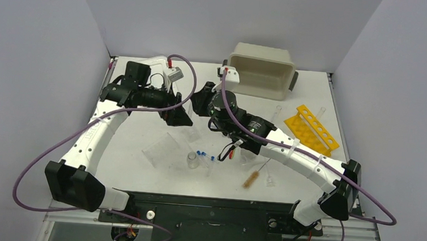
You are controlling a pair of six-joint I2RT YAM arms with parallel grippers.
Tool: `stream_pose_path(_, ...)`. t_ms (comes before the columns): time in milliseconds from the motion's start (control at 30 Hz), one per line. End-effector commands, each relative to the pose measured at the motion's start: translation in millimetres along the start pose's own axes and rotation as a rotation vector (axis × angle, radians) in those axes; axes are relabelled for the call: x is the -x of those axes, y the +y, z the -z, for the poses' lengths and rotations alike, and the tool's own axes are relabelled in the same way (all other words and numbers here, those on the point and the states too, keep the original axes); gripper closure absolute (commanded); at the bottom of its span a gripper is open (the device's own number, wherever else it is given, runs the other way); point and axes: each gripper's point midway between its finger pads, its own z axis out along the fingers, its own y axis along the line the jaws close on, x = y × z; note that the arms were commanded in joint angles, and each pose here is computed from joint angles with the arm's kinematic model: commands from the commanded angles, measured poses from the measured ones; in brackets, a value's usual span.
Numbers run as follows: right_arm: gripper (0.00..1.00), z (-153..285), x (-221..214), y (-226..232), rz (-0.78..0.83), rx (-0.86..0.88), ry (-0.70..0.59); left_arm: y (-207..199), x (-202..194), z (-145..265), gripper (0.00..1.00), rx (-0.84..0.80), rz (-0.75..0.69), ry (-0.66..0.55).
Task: Organize the chemistry lab equipment
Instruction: Pick up the test tube at the center of the board.
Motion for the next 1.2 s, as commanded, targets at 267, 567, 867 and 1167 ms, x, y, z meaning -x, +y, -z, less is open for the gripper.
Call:
stream_pose_path(267,1.00,-5.5,11.4,23.0,0.004,0.046,-0.082,-21.2,27.1,9.5,0.41,-0.077,-0.083,-0.158)
stream_pose_path(567,1.00,-4.6,12.1,20.0,0.002,0.037,-0.091,-10.9,25.2,10.3,0.94,-0.056,-0.058,-0.158)
stream_pose_path(867,0.55,-22.2,20.1,1.2,-0.099,0.097,0.140,7.8,12.6,21.1,0.99,0.080,-0.171,-0.099)
stream_pose_path(1167,0.49,-22.3,-3.3,-4.1,-0.110,0.191,0.422,11.5,8.9,27.5,0.99,0.132,-0.254,-0.074)
